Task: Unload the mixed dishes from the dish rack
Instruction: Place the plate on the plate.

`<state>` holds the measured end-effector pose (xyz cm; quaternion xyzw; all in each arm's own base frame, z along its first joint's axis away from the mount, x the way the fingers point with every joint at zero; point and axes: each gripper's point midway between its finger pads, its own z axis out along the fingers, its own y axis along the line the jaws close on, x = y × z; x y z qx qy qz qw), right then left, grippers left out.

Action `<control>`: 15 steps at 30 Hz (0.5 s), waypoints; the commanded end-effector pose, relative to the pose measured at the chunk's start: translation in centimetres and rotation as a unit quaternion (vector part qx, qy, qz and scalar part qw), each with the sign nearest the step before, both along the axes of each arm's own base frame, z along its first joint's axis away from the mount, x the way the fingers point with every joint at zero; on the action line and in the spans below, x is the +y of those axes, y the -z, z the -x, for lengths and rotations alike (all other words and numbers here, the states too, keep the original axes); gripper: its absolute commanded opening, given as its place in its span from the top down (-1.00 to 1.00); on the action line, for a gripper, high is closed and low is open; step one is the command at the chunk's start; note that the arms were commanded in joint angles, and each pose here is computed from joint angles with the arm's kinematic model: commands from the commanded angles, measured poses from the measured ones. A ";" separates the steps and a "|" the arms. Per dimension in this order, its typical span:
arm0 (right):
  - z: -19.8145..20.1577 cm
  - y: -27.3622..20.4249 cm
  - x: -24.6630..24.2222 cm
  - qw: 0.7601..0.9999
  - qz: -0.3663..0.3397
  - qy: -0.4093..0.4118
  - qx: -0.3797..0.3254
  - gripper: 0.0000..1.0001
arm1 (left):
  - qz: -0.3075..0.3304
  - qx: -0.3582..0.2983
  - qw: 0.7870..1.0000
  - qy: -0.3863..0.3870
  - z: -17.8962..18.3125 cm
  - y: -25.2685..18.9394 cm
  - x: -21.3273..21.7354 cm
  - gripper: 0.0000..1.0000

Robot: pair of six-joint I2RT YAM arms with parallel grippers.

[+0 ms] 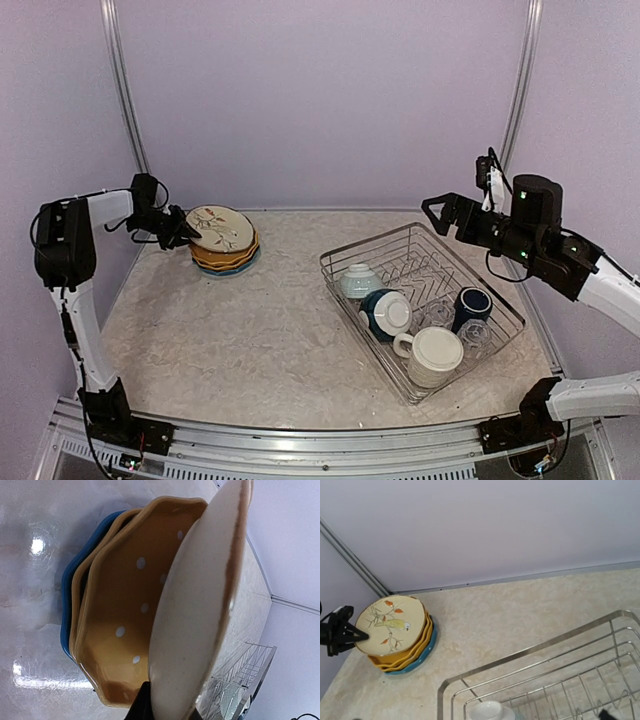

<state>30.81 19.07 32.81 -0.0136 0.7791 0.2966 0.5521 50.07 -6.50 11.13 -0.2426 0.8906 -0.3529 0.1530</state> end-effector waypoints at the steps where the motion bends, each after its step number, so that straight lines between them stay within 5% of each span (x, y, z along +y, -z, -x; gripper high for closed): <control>1: -0.3 1.8 0.0 1.000 0.018 -0.001 0.021 -1.00 | 0.005 -0.049 0.998 0.025 -1.8 -1.6 -0.8 0.68; 15: -0.4 4.9 1.3 0.996 0.043 -0.030 0.074 -1.00 | -0.066 -0.027 0.997 0.007 -0.8 -2.0 0.3 -0.35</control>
